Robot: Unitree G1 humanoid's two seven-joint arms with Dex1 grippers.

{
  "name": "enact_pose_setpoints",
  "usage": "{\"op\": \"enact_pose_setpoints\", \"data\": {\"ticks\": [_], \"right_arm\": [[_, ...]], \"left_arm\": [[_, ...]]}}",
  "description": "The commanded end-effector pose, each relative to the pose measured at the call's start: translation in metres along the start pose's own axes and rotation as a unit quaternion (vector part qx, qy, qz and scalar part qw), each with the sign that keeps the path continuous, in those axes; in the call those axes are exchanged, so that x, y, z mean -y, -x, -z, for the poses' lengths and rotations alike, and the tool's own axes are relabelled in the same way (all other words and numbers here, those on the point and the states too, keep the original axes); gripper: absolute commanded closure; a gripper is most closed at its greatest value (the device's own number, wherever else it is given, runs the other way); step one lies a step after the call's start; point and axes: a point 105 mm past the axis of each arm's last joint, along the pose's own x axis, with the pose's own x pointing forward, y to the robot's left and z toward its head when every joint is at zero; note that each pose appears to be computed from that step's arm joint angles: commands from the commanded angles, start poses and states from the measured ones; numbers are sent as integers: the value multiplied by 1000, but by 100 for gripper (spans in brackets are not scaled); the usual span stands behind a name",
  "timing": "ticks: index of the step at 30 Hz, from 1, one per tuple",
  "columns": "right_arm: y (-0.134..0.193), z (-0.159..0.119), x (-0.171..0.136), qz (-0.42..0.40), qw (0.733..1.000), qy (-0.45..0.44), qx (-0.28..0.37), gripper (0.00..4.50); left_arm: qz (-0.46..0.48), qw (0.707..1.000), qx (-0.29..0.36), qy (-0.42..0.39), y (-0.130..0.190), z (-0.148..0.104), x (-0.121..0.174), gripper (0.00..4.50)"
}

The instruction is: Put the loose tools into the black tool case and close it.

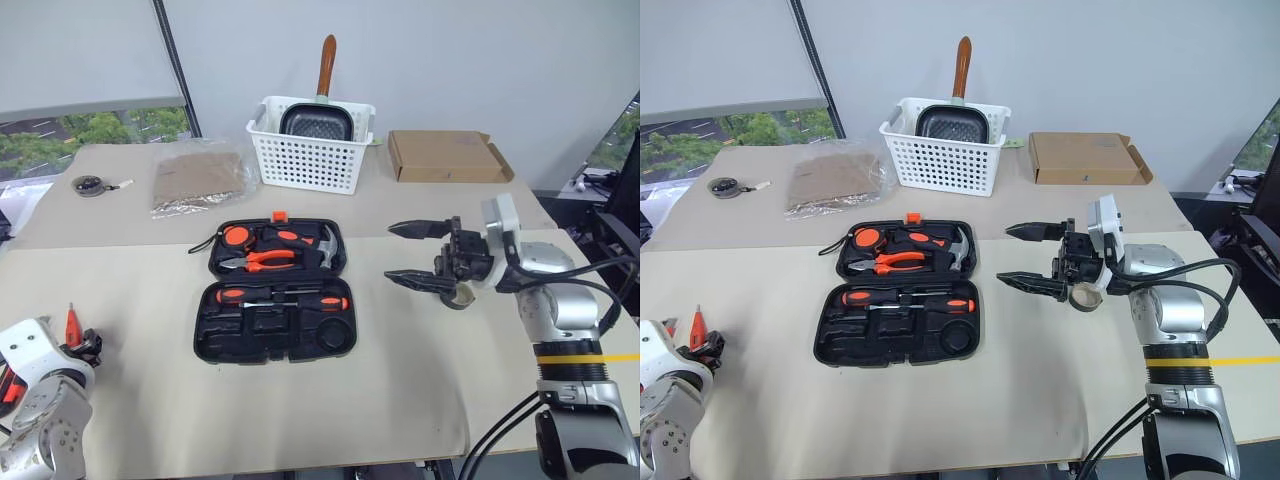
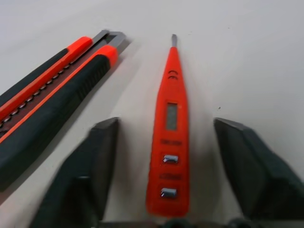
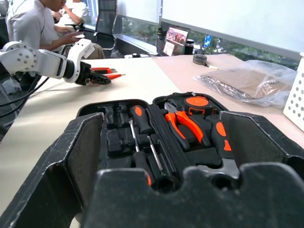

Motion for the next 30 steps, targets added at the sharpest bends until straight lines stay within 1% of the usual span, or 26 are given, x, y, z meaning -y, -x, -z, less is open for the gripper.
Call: {"op": "enact_pose_setpoints", "data": {"ticks": [1, 2, 3, 4, 7, 9, 10, 12, 14, 17, 19, 20, 21, 22, 25, 26, 27, 30], "right_arm": [[1, -13, -1, -7, 1000, 23, 11, 0], [1, -13, 0, -7, 1000, 23, 11, 0], [1, -12, 0, -7, 1000, 24, 12, 0], [1, -12, -1, -9, 1000, 23, 13, 0], [1, -11, -3, -16, 1000, 14, 14, 0], [1, -9, -6, -20, 1000, 6, 13, 0], [1, -8, -8, -20, 1000, 4, 13, 0], [1, -8, -8, -19, 1000, 4, 14, 0], [2, -9, -8, -16, 1000, 3, 15, 0], [5, -6, -8, -10, 1000, 1, 12, 0], [8, -4, -9, -9, 1000, -1, 8, 0], [9, -2, -10, -8, 1000, -1, 6, 0], [10, -2, -11, -6, 1000, -2, 7, 0], [11, -2, -11, -4, 1000, -2, 9, 0], [12, -1, -11, 4, 1000, -2, 10, 0], [13, -1, -12, 5, 1000, -2, 10, 0], [14, -1, -13, 8, 1000, -3, 9, 0], [18, 1, -18, 16, 1000, -2, 3, 0]], "left_arm": [[-6, 1000, -19, -2, 0, 10, -3, 282], [-9, 1000, -17, 0, 0, 9, -4, 342], [-10, 1000, -8, 6, 0, 6, -5, 365], [-8, 1000, 6, 15, 1, 2, -4, 400], [25, 997, 64, 37, 4, -15, 10, 397], [117, 984, 129, 21, 16, -35, 43, 397], [180, 972, 149, 16, 25, -42, 62, 397], [268, 948, 172, -5, 39, -51, 85, 397], [328, 925, 186, -37, 50, -57, 100, 397], [425, 878, 193, -104, 64, -64, 122, 397], [498, 832, 191, -153, 74, -68, 137, 397], [533, 804, 191, -180, 80, -69, 144, 397], [573, 769, 190, -209, 88, -69, 152, 397], [600, 745, 183, -227, 92, -67, 157, 397], [654, 684, 160, -279, 98, -61, 169, 397], [664, 671, 156, -291, 99, -60, 171, 397], [681, 646, 147, -313, 100, -57, 175, 397], [707, 588, 134, -369, 98, -53, 184, 397]]}}
